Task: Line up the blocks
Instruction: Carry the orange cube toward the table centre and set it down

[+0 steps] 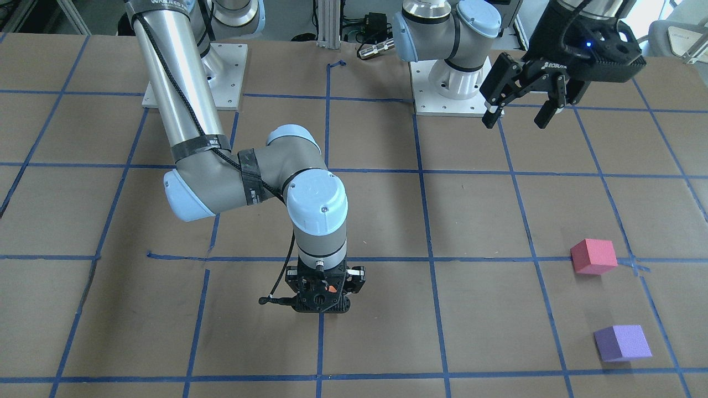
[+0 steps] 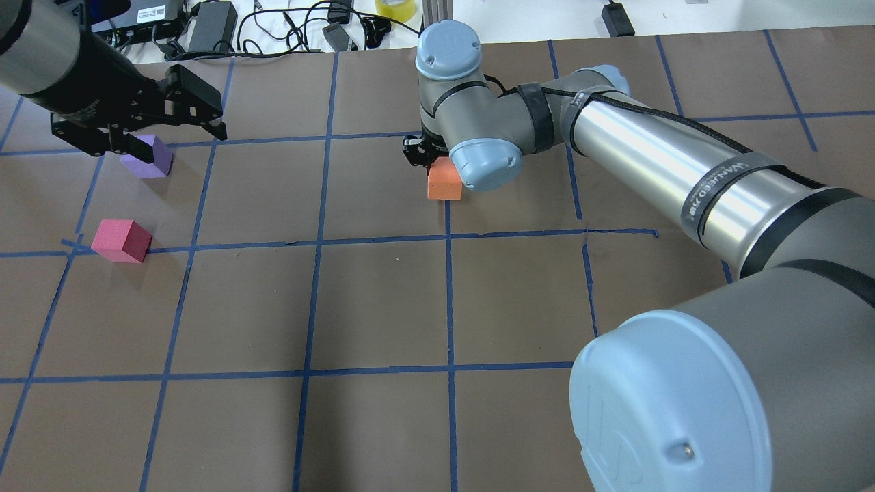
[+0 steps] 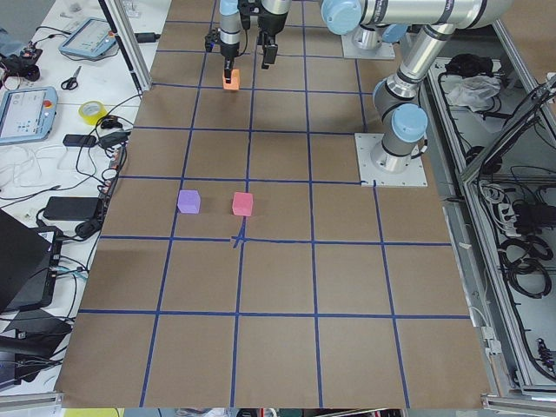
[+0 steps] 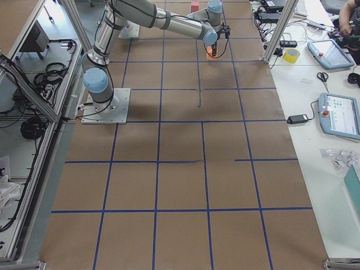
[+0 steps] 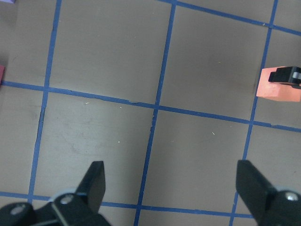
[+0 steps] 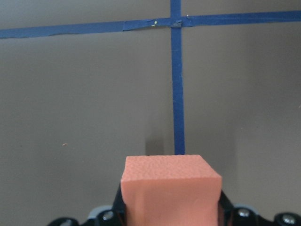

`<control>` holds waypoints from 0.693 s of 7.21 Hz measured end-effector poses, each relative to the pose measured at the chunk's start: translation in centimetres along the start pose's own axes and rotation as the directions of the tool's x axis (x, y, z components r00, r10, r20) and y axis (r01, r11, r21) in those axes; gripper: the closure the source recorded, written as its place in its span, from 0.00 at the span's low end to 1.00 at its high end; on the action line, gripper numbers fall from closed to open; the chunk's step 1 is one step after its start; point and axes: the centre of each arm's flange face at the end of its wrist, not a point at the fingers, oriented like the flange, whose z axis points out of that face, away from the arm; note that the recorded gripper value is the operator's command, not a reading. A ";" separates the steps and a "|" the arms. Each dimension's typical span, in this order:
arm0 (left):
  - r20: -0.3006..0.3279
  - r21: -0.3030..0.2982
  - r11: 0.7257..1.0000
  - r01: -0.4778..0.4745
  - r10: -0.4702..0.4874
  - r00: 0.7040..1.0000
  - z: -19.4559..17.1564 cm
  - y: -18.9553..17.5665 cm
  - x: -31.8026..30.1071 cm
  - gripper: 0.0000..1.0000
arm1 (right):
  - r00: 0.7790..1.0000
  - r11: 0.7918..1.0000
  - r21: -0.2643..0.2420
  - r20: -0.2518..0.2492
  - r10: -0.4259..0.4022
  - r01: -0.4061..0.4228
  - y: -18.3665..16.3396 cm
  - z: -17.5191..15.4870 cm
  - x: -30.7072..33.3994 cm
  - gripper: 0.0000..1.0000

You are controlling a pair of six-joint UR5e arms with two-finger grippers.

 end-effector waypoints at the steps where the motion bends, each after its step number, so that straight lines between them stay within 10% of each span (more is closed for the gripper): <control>1: -0.010 0.003 1.000 -0.003 0.003 1.000 -1.0 1.0 0.3 0.00 | 1.000 1.000 -0.004 -0.003 0.006 -0.006 0.2 0.6 -0.7 0.94; 2: -0.014 -0.003 1.000 0.000 0.000 1.000 -1.2 1.4 0.3 0.00 | 1.000 1.000 -0.010 -0.005 0.023 -0.023 0.5 1.2 -1.4 0.80; 4: -0.006 -0.015 1.000 -0.004 0.004 1.000 -0.8 1.5 0.4 0.00 | 0.999 0.999 -0.017 -0.011 0.031 -0.031 1.0 1.9 -2.1 0.00; 5: 0.010 -0.013 1.000 -0.009 0.009 1.000 -0.9 1.5 0.4 0.00 | 0.999 0.999 -0.014 -0.011 0.032 -0.032 1.2 2.0 -2.1 0.00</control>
